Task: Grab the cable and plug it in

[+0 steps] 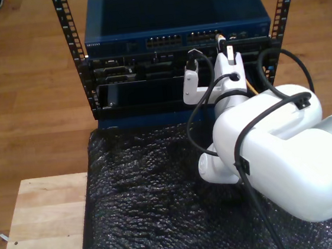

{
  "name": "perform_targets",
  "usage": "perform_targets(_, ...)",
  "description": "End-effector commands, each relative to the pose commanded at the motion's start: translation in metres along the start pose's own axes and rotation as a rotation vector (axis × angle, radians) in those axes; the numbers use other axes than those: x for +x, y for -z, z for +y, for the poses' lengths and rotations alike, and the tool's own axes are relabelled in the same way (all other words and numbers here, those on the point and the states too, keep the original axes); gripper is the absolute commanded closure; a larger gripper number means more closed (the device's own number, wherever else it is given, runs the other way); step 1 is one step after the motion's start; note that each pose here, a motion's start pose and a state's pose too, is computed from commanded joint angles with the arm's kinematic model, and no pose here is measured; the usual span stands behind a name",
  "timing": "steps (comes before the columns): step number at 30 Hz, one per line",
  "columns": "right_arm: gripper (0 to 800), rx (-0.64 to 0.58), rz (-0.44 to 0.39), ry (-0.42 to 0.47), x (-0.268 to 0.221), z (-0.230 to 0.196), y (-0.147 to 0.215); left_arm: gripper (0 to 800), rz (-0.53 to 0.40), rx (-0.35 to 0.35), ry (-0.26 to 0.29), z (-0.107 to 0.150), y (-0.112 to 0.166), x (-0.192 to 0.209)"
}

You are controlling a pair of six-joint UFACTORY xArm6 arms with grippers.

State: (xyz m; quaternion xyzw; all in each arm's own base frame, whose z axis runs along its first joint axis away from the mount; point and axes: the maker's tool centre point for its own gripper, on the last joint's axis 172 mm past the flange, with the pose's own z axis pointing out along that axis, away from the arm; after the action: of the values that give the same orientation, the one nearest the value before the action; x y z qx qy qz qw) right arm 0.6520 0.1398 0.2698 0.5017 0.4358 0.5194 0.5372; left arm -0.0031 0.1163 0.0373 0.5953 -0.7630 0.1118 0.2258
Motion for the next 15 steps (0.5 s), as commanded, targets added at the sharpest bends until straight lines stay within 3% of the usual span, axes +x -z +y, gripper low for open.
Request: perform_targets(15, 800, -0.01, -0.005, -0.005, -0.0018, 0.0044, -0.0031, 0, 0.0, 0.0, 0.0, 0.0, 0.0, 0.0)
